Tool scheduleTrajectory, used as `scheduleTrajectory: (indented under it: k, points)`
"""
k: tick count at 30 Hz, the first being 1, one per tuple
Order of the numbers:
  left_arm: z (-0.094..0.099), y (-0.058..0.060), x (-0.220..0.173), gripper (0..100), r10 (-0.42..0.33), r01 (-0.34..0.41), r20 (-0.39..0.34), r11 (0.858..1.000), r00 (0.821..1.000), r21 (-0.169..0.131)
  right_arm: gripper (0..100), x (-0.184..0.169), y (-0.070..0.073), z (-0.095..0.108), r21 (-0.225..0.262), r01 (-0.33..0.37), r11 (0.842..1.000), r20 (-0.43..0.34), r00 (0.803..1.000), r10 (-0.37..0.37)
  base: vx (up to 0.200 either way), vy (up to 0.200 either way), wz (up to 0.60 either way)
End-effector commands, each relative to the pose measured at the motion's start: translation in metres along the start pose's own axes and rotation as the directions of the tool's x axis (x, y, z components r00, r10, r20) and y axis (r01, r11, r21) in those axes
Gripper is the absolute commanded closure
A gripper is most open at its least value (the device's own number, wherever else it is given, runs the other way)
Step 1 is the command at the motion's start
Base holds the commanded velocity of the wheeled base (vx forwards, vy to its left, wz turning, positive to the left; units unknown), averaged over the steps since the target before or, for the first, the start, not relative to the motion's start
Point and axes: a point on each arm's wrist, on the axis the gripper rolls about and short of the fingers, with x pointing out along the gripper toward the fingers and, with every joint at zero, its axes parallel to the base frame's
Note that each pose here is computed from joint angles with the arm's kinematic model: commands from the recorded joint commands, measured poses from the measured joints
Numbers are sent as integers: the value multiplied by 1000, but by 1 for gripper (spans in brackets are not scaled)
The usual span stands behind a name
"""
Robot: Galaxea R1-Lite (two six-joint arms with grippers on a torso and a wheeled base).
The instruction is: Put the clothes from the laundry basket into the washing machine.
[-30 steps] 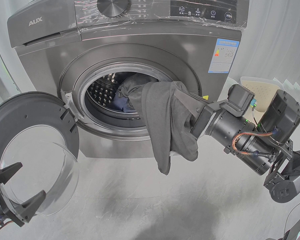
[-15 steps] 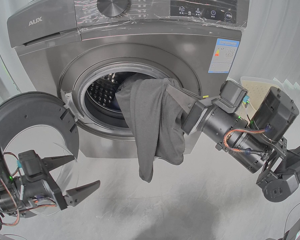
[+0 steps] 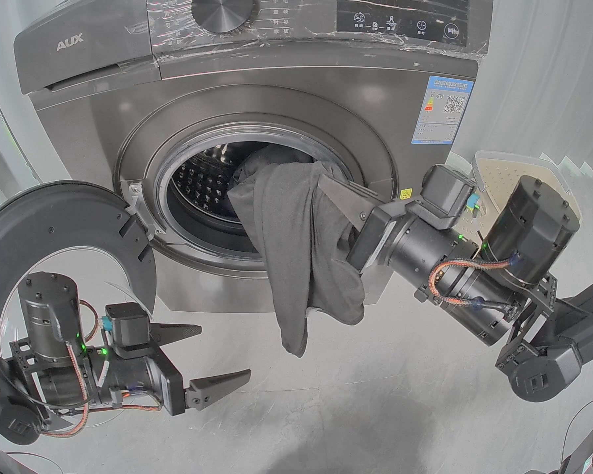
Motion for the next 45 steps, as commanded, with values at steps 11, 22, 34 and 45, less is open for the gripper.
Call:
scheduleTrajectory:
  k: [11,22,34,45]
  points:
    - [-7,15,61,0,-20,19,-12,999,1000,-48,100,1,2,-7,3,-6,1000,-19,1000,6,0,0,0]
    - [-14,22,94,0,-20,18,-31,999,999,-51,100,0,2,-8,1,-4,1000,-25,1000,4,0,0,0]
    - [-28,34,125,0,8,-9,-9,999,1000,-49,100,0,3,-8,2,-10,1000,-21,1000,10,0,0,0]
    - [-27,38,142,0,24,-22,36,998,999,-55,100,0,4,-7,3,-14,1000,-18,1000,14,0,0,0]
